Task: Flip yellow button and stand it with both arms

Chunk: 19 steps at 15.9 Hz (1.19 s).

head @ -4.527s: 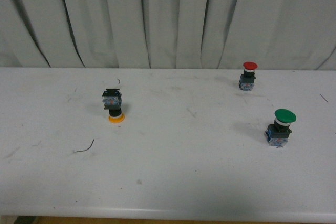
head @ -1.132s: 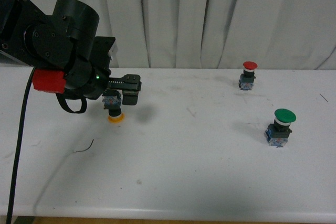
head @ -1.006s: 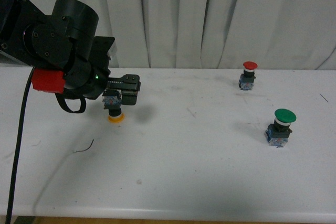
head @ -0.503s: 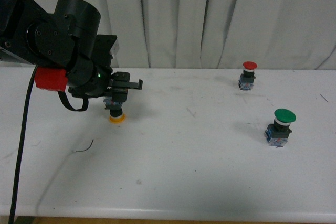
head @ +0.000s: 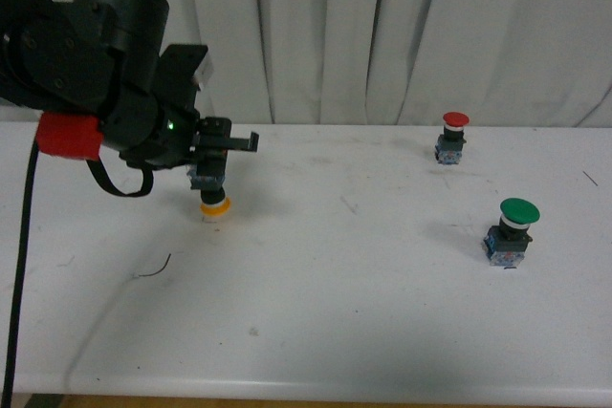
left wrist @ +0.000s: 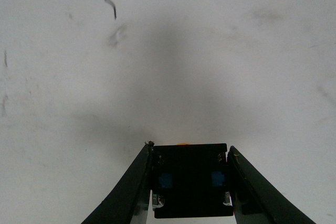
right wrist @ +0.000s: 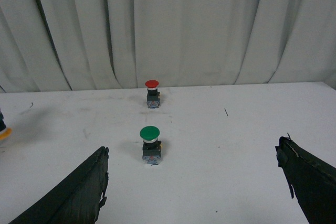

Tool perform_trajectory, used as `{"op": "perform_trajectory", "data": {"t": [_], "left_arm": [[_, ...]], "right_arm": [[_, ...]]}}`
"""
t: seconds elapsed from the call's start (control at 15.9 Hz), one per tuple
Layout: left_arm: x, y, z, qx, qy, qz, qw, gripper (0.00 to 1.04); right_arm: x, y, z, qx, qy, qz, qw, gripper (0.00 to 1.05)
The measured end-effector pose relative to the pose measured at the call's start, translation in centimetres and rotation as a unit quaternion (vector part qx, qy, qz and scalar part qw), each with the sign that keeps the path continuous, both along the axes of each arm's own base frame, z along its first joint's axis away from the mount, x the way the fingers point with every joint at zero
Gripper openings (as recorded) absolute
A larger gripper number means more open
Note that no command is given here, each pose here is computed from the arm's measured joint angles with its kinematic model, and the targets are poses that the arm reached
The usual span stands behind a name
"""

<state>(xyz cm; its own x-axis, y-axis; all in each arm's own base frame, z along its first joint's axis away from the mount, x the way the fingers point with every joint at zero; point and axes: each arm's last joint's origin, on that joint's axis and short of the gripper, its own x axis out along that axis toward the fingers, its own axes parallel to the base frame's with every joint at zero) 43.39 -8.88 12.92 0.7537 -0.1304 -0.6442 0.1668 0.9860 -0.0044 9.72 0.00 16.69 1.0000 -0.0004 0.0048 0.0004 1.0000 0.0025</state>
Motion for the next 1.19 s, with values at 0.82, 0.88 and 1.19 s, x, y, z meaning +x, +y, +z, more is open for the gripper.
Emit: {"op": "perform_trajectory", "data": {"t": [0.82, 0.88, 1.19], "left_arm": [[-17.1, -0.9, 10.0, -0.333, -0.16, -0.122, 0.921, 0.36], [-17.2, -0.7, 9.8, -0.36, -0.161, -0.126, 0.91, 0.36], [-16.4, 0.1, 8.1, -0.553, -0.141, -0.129, 0.811, 0.36]], "right_arm": [[0.0, 0.0, 0.0, 0.0, 0.0, 0.0, 1.0, 0.98], [0.0, 0.0, 0.0, 0.0, 0.0, 0.0, 1.0, 0.98], [0.0, 0.0, 0.0, 0.0, 0.0, 0.0, 1.0, 0.98]]}}
